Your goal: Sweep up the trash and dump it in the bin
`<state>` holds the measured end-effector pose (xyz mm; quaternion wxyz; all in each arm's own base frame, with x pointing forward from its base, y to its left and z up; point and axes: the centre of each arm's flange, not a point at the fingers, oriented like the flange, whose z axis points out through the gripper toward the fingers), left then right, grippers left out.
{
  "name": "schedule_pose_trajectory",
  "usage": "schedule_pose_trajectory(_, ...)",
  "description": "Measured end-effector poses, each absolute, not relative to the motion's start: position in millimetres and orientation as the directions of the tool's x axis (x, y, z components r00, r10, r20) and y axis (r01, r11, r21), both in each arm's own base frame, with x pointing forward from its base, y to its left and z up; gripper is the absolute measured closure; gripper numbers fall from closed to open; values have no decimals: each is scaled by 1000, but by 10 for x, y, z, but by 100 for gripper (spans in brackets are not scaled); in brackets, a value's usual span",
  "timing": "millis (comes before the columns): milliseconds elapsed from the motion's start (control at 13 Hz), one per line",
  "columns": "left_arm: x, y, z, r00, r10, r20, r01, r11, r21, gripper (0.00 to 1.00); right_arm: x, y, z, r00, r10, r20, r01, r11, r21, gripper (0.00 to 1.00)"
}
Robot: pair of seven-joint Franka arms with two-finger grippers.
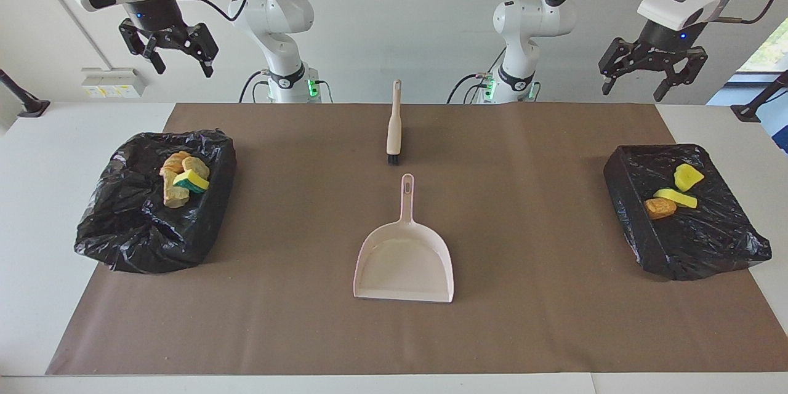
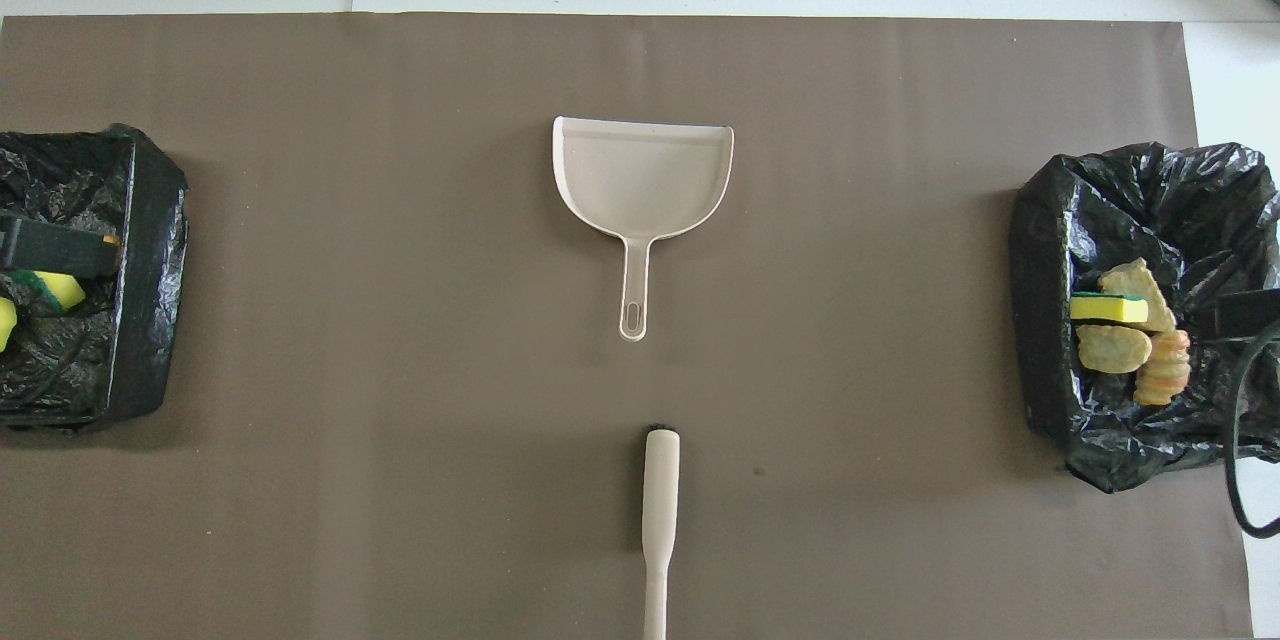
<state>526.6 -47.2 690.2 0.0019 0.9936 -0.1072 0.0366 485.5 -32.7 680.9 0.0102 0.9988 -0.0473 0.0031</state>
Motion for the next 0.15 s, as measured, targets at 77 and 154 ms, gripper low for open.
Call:
schedule_pose_trajectory(77, 5264, -470, 6900, 975, -210, 71, -210, -978, -4, 0, 4855, -327, 6809, 996, -94, 7, -94, -995, 20, 0)
schedule_pose_trajectory(154, 5260, -468, 6896, 976, -208, 67, -208, -978, -3, 0, 4855, -327, 6809, 996, -94, 7, -94, -995, 20, 0)
